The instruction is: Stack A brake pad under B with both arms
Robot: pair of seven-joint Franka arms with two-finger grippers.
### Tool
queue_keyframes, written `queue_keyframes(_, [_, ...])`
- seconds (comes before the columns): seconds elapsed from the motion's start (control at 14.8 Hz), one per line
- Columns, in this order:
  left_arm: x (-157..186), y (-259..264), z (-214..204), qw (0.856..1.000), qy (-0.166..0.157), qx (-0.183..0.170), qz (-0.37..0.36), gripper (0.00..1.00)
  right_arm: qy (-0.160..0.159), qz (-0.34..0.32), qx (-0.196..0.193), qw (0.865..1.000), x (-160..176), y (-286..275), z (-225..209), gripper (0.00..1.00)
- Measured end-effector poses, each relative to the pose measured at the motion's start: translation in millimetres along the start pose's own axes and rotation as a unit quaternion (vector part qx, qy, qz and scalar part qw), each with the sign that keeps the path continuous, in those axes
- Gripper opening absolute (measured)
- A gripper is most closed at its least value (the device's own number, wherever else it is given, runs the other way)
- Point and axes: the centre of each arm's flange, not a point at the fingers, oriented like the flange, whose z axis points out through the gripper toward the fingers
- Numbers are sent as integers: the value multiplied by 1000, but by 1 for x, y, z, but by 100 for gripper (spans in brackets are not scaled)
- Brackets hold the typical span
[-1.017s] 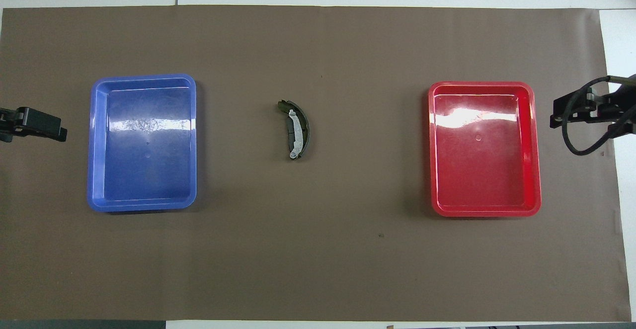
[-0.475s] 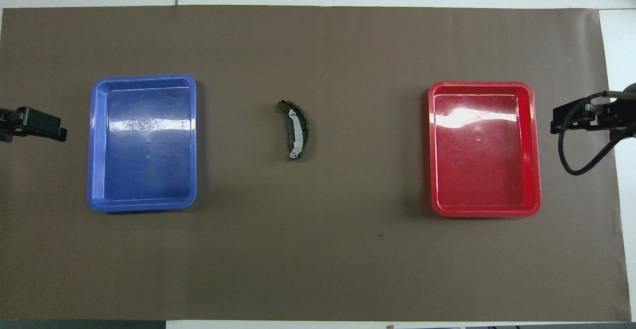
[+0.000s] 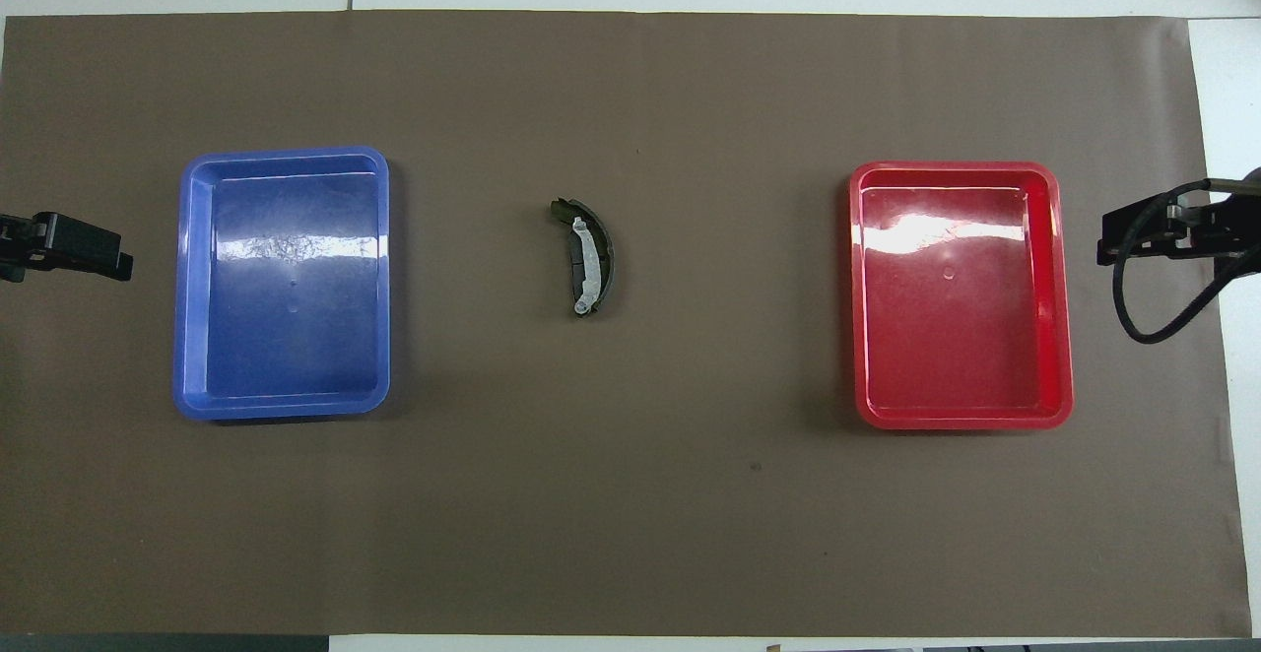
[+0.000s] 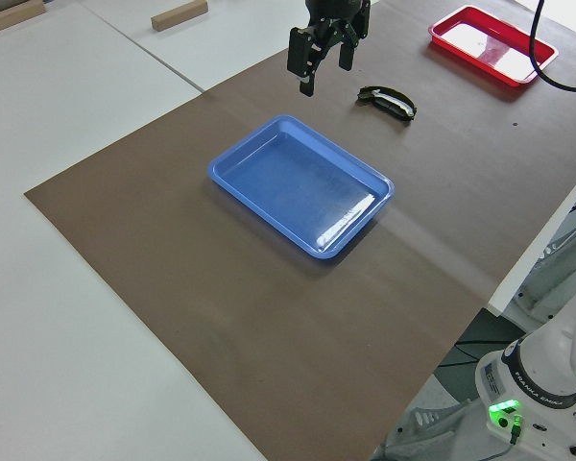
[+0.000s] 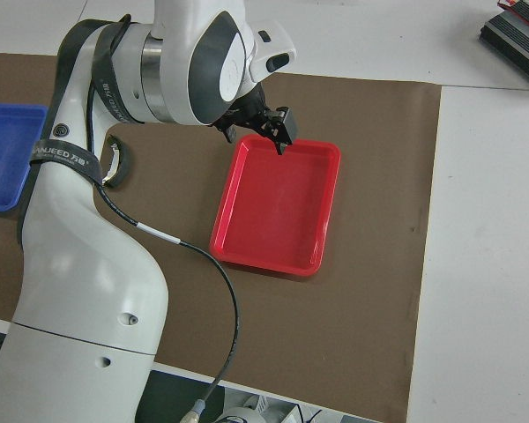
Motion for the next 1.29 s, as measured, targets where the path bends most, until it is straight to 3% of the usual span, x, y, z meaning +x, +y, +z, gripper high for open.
queue_keyframes(1.29, [0,0,0,1000,0,0,0,100,1,-2,12,1000,-5,-14,-12,99])
